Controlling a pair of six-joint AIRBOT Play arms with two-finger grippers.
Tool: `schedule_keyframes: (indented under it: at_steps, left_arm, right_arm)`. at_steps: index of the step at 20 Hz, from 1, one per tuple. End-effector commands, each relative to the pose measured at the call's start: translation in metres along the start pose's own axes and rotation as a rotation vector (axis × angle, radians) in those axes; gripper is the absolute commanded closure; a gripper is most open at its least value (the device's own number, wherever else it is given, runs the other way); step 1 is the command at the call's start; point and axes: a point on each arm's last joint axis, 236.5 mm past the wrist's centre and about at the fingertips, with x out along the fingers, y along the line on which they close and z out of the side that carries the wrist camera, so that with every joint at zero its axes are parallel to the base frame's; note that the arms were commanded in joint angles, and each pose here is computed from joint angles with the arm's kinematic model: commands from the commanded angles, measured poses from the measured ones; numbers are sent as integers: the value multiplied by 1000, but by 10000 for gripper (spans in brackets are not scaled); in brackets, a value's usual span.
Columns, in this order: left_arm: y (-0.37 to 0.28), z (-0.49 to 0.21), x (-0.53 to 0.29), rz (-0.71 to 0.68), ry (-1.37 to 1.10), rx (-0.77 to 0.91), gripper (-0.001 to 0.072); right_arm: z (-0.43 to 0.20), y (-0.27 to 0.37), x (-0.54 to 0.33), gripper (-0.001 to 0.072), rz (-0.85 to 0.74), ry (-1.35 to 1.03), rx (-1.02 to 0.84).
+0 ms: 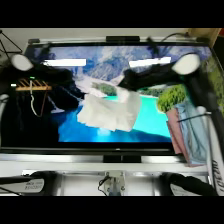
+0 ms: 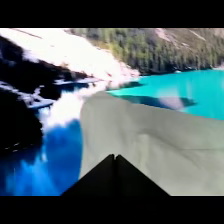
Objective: Fold the shirts.
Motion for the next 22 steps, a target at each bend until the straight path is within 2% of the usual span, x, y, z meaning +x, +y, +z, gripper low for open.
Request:
schedule_keyframes:
  at_steps: [1,3,4,5,6,8,10,11,13,15,16,18,20,22]
  left_arm:
    - [74,5,-94,164,-103,-102,675]
    - [75,5,-112,175,-135,-106,675]
    - [72,4,-115,174,-134,-102,675]
    - [69,1,-114,169,-121,-96,675]
    - [65,-2,-111,163,-106,-85,675]
    - [59,-3,-107,156,-98,-61,675]
    - [55,-3,-106,151,-93,-48,675]
    - [55,-3,-106,151,-92,-36,675]
    - [55,-3,-106,152,-91,-24,675]
    - [55,-3,-106,152,-91,-20,675]
    - [55,-3,-106,152,-90,-15,675]
    - [55,-3,-105,152,-90,-15,675]
    - [53,-3,-105,150,-89,-13,675]
    - [48,-7,-103,142,-74,-3,675]
  right_arm:
    - [-18,20,108,650,90,19,64]
    - [-36,18,161,649,148,55,161]
    - [-42,17,178,554,180,65,203]
    - [-46,17,190,226,214,73,232]
    - [-47,16,193,53,238,82,241]
    - [-50,8,179,55,230,129,199]
    - [-50,-21,147,55,134,187,133]
    - [-51,-47,126,55,35,219,106]
    - [-65,-134,62,55,-300,334,71]
    - [-91,-212,-11,55,-609,488,115]
    - [-107,-229,-29,55,-645,549,154]
    - [-134,-231,-17,53,-515,580,259]
    - [-138,-222,18,45,-376,497,293]
    - [-132,-220,51,46,-310,380,320]
